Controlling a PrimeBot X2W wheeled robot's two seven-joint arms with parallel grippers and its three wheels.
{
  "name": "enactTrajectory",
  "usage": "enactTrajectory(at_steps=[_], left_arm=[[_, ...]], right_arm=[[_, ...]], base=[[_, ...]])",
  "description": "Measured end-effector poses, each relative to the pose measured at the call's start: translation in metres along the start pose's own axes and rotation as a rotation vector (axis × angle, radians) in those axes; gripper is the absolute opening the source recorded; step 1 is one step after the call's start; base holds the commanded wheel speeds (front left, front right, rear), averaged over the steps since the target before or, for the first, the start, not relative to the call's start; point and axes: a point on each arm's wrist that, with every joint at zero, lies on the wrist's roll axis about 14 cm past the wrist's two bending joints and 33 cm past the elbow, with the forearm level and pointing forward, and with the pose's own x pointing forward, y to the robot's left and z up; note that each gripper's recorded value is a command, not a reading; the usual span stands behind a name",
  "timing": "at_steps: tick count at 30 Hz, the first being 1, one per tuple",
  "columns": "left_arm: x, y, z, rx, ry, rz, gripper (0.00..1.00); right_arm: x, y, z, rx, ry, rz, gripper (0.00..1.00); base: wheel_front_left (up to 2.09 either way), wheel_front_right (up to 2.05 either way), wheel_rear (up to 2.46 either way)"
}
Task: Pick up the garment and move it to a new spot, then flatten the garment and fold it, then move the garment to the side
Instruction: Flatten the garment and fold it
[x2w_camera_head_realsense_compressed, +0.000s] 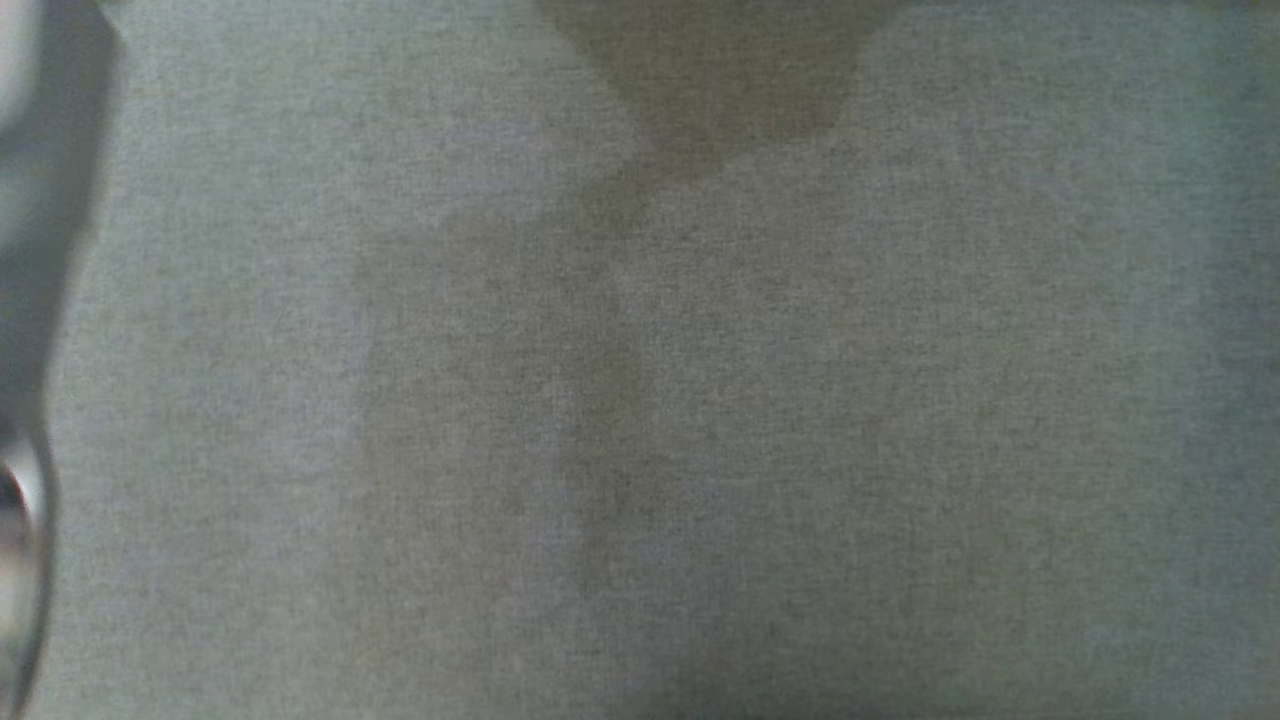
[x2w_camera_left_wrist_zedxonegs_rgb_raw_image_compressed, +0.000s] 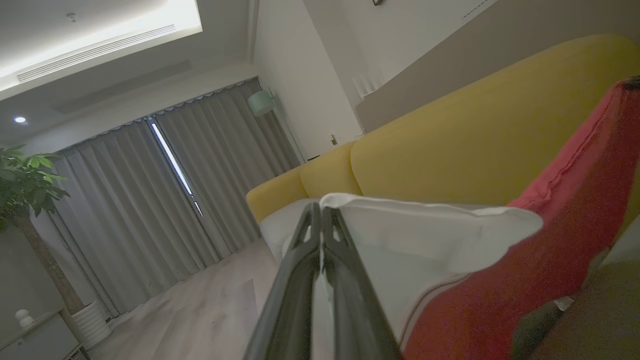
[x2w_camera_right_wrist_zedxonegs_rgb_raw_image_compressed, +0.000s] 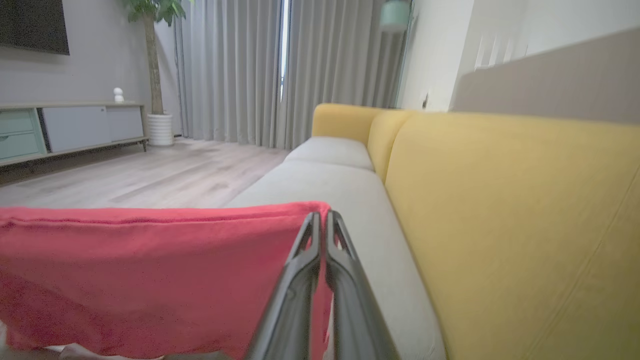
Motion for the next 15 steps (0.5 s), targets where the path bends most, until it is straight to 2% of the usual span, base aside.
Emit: enactTrajectory(at_steps=[3,6,15], left_arm=[[-0.029,-0.023,-0.017,-0.050,0.035,-0.027,0.00],[-0.062,-0.036,-0.024,-0.093,0.069,-0.035,0.00],[-0.189,-0.097,-0.037,-0.251,0.243,-0.064,0.00]], right_arm=[[-0.019,0.013,-0.035,0.043,0.082,0.015,0.00],[-0.046,0.016,-0.052,0.071,0.138,0.012,0.00],[-0.138,0.013,-0.056,0.156,0.187,-0.015,0.00]], base=[[0.00,0.00,0.00],[0.00,0.00,0.00],[0.00,0.00,0.00]])
